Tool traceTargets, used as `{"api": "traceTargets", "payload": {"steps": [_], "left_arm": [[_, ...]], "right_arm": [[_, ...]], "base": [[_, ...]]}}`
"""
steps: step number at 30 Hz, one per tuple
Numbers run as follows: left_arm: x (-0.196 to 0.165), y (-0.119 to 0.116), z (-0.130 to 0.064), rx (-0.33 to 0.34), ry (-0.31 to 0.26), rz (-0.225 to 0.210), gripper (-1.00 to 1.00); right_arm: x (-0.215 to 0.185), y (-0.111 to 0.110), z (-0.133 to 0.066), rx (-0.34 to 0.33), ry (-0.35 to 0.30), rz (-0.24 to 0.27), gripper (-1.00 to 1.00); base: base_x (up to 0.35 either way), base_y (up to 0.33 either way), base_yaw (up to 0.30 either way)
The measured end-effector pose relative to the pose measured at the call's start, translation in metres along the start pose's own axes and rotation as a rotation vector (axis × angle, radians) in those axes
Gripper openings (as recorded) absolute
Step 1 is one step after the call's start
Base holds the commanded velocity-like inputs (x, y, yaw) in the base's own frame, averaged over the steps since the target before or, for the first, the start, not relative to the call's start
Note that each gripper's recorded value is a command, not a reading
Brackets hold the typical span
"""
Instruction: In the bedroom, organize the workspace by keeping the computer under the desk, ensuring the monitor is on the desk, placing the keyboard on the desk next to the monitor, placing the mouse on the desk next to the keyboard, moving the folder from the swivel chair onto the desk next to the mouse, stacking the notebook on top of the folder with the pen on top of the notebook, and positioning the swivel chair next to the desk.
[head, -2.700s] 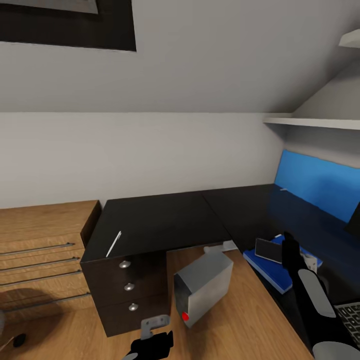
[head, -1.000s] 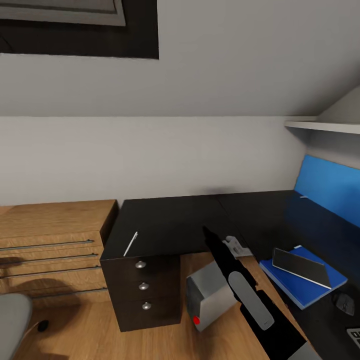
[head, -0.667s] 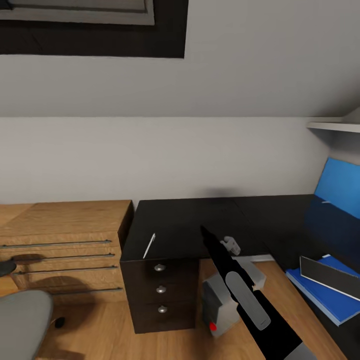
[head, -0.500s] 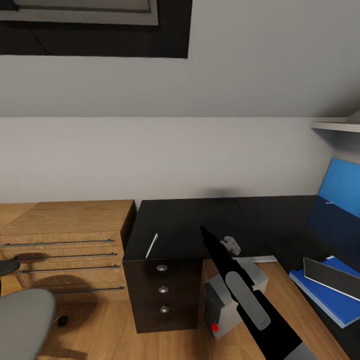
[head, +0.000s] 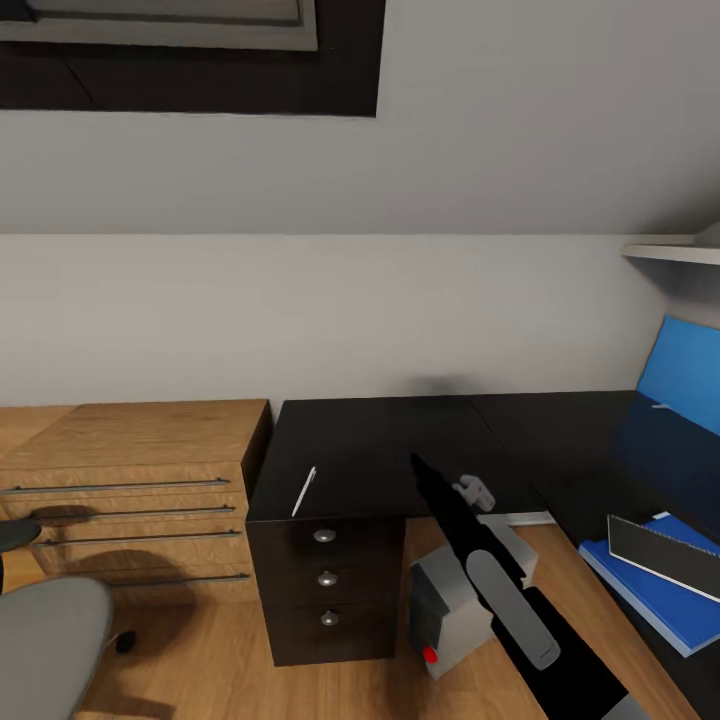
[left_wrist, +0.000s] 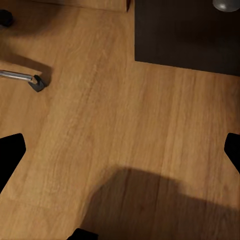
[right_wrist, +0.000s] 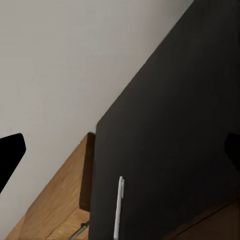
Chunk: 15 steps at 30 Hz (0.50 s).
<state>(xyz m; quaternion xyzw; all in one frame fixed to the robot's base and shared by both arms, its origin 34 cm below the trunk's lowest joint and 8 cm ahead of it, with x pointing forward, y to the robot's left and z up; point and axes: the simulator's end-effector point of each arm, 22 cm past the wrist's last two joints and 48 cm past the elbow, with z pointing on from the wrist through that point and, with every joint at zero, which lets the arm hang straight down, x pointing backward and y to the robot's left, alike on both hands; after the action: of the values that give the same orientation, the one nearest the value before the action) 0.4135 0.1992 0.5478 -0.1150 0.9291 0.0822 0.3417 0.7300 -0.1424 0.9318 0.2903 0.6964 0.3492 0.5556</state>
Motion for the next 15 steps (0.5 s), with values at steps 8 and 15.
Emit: {"api": "traceTargets", "payload": {"steps": [8, 15], "left_arm": [[0.000, 0.000, 0.000, 0.000, 0.000, 0.001, 1.00], [0.000, 0.000, 0.000, 0.000, 0.001, 0.000, 1.00]], "right_arm": [[0.026, -0.038, 0.014, 0.231, 0.095, -0.088, 1.00], [0.034, -0.013, 0.028, 0.404, 0.276, -0.494, 1.00]], "base": [[0.000, 0.000, 0.000], [0.000, 0.000, 0.000]]}}
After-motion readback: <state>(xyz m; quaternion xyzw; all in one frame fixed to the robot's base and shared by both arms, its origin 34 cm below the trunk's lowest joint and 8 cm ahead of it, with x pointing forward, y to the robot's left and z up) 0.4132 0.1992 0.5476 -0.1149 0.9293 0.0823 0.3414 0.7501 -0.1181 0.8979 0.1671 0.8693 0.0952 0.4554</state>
